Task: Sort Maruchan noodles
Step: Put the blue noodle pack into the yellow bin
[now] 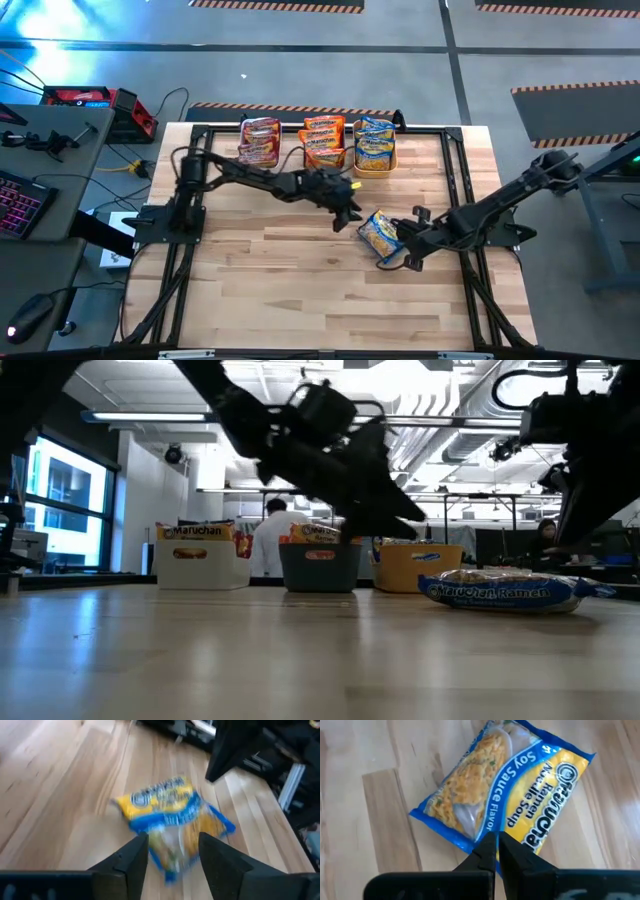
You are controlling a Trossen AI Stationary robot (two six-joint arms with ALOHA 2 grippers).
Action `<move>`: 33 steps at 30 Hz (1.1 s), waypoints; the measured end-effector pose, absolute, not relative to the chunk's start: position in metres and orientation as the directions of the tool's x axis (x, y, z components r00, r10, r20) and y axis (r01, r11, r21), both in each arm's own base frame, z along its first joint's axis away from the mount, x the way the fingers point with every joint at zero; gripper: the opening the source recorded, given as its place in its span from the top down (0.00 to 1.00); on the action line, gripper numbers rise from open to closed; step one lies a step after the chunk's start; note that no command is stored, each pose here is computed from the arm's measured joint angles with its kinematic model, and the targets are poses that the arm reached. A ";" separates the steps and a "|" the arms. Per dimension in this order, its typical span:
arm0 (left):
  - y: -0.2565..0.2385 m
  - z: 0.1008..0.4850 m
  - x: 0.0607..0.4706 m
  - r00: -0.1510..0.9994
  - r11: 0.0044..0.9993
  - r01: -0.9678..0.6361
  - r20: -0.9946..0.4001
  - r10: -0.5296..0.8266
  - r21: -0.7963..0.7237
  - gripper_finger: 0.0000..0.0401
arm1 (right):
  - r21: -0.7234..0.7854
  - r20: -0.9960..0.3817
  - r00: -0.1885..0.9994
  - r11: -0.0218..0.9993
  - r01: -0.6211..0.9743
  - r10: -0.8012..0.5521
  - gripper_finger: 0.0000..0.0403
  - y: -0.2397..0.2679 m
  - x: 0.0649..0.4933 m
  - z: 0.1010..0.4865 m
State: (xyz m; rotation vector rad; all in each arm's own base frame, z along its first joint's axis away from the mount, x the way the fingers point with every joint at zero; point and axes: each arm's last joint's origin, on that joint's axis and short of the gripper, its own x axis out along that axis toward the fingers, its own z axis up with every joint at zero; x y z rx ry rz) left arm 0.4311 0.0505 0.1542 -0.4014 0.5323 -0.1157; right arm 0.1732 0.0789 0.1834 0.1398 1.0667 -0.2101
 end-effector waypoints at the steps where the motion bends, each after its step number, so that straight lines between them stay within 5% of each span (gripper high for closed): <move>1: 0.050 0.151 0.437 0.860 0.913 0.010 -0.462 -0.216 -0.407 0.59 | 0.016 -0.874 0.474 0.971 0.238 -0.102 1.00 0.078 0.172 0.182; 12: 0.049 0.116 0.468 0.808 0.899 0.016 -0.524 -0.270 -0.438 0.59 | -0.002 -0.866 0.485 0.970 0.245 -0.124 1.00 0.075 0.167 0.168; 16: 0.044 0.116 0.468 0.804 0.923 0.064 -0.528 -0.274 -0.380 0.59 | 0.133 -0.900 0.436 0.948 0.288 -0.006 1.00 0.077 0.164 0.168; 23: 0.036 0.116 0.469 0.796 0.933 0.109 -0.532 -0.288 -0.342 0.61 | 0.118 -0.967 0.246 0.750 0.650 -0.061 1.00 0.081 0.136 0.163; 33: 0.032 0.116 0.470 0.801 0.943 0.124 -0.530 -0.278 -0.307 0.70 | 0.183 -0.951 0.274 0.459 0.869 -0.141 1.00 0.087 0.128 0.163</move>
